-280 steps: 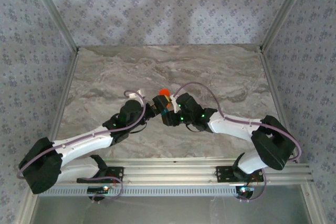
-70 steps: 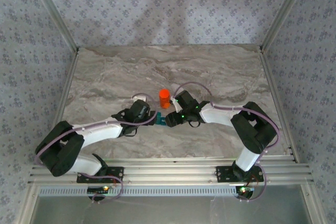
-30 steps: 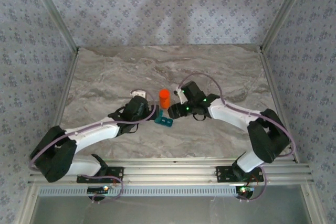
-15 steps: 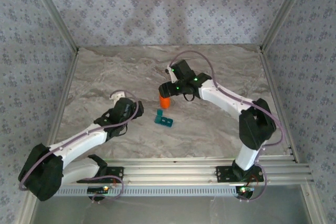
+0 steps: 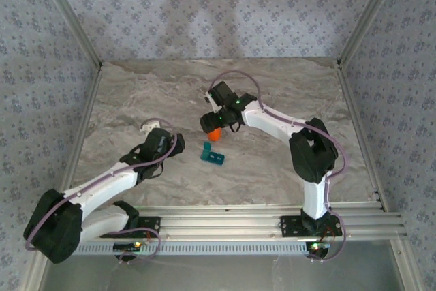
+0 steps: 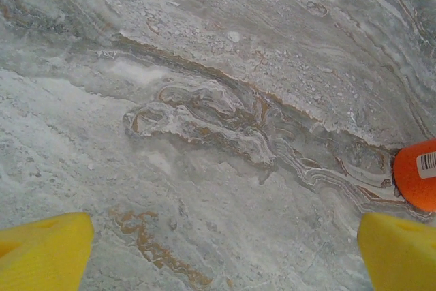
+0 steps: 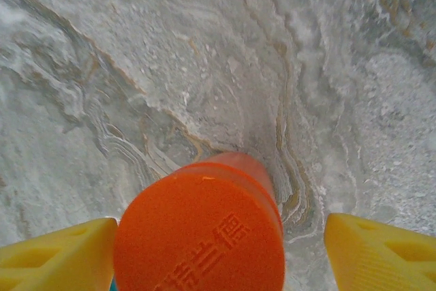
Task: Sort the pills into containers
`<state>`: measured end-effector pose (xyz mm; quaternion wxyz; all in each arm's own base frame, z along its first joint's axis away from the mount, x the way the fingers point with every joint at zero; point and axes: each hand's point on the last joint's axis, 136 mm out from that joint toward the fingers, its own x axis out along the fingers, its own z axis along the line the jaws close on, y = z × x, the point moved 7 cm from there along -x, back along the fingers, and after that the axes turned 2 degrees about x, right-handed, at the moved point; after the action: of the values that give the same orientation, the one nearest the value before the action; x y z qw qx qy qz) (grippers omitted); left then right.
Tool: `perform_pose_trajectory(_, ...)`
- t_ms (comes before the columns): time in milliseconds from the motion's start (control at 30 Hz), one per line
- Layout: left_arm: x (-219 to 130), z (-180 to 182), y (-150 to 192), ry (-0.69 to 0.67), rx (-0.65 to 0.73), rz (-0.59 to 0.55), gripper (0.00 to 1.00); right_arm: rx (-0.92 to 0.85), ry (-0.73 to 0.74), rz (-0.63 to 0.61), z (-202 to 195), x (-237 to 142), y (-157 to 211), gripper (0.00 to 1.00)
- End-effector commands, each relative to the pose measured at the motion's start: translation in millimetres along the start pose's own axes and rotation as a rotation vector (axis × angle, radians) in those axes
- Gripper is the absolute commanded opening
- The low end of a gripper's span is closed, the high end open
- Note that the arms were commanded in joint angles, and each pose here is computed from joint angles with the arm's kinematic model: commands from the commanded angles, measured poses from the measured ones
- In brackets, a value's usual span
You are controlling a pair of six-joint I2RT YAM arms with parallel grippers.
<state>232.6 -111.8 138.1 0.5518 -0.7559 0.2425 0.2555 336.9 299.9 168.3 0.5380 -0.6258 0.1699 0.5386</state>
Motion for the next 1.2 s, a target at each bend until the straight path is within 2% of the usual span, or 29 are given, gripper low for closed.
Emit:
perform_pose_trajectory(0,3,-1,1,0.013,-0.007,0.011,0.99,-0.021,0.013,0.044,0,7,5,0.80)
perform_pose_trajectory(233,7,-5,0,0.025,-0.007,0.018,0.99,-0.023,0.005,0.055,1,15,4,0.79)
perform_pose_trajectory(333,9,-7,1,0.031,-0.005,0.028,0.99,-0.024,-0.002,0.064,2,19,5,0.74)
perform_pose_trajectory(400,10,-8,1,0.031,-0.007,0.032,0.99,-0.027,-0.013,0.072,3,20,6,0.66)
perform_pose_trajectory(567,13,-11,2,0.049,-0.009,0.042,0.99,-0.026,-0.029,0.067,2,16,3,0.38)
perform_pose_trajectory(667,14,-13,1,0.051,-0.007,0.046,0.99,-0.025,-0.028,0.047,2,6,-1,0.30)
perform_pose_trajectory(1033,10,-14,-8,0.035,0.009,0.041,0.99,-0.027,-0.009,-0.101,5,-65,-10,0.28)
perform_pose_trajectory(1167,12,-10,-12,0.019,-0.006,0.037,0.99,-0.054,-0.025,-0.087,15,-84,8,0.27)
